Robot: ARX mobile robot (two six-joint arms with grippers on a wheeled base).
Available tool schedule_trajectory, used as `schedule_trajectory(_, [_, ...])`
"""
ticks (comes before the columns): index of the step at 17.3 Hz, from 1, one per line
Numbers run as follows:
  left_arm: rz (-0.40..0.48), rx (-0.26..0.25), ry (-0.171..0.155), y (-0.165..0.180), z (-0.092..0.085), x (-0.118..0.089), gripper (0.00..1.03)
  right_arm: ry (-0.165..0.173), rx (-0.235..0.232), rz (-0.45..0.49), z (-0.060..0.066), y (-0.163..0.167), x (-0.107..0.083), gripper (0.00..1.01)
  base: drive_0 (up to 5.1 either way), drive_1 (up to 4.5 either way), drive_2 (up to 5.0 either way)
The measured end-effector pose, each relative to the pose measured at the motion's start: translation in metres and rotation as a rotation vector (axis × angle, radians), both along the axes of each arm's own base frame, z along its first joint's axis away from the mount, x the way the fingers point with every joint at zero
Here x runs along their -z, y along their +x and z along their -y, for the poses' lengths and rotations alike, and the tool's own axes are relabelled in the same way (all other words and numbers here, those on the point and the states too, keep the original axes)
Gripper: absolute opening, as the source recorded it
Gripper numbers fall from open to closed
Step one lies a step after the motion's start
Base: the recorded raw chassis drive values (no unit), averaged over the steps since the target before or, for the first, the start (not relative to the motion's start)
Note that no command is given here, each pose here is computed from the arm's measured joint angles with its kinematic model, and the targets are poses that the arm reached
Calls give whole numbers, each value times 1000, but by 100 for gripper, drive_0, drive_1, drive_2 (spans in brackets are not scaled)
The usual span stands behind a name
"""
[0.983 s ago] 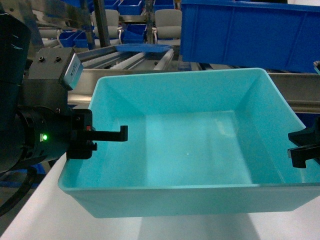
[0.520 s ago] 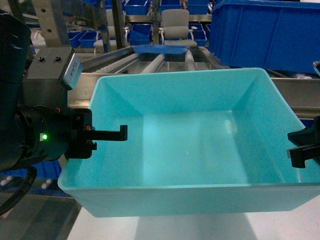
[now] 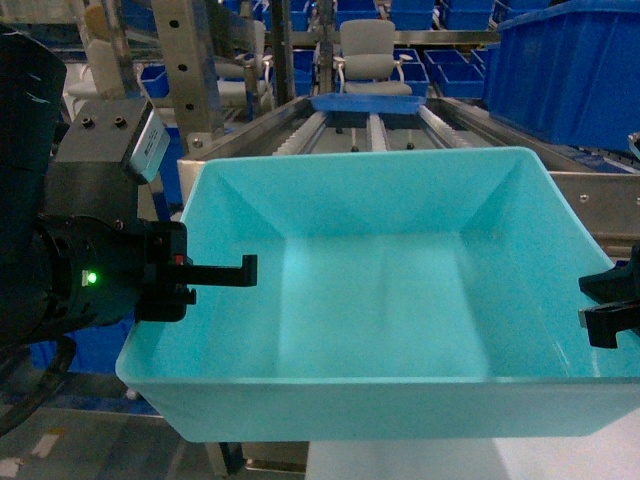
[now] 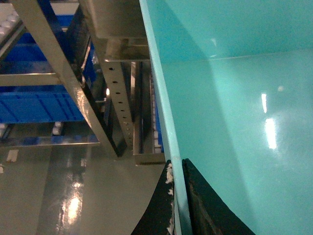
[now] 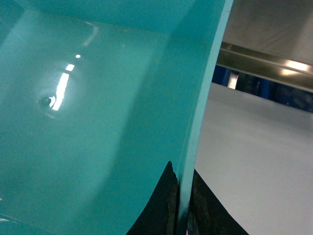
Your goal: Organize blue bins on left shelf correctly
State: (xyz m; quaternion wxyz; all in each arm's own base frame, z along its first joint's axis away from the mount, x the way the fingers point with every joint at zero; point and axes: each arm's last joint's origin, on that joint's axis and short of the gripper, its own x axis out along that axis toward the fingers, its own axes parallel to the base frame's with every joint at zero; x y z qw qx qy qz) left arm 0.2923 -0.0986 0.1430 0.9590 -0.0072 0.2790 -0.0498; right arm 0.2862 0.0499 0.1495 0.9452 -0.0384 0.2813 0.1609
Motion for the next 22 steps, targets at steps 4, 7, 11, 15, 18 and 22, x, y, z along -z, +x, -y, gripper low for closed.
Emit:
schedule_trajectory(4, [1,9,8,0,0,0,2,10,10,-25,0,-2,3,3,-477,370,94])
schedule_trajectory(7, [9,3,10,1,0,0,2,13,4,10,-1,1,-1,3,-477,370,94])
schedule_trajectory(11, [10,3,11,0,0,0,2,10,5,9,0,1,-1,3,-481,338,131])
schedule_trajectory(15, [6,2,13,0,0,0,2,9,4,6,0,1,-1,3,-495,241,241])
schedule_trajectory(18, [7,2,12,0,0,0,2,10,4,7,0,1,-1,3,-495,241,241])
schedule_trajectory(22, [8,4,12,0,0,0,2,9,5,5,0,1,-1,3,-495,241,241])
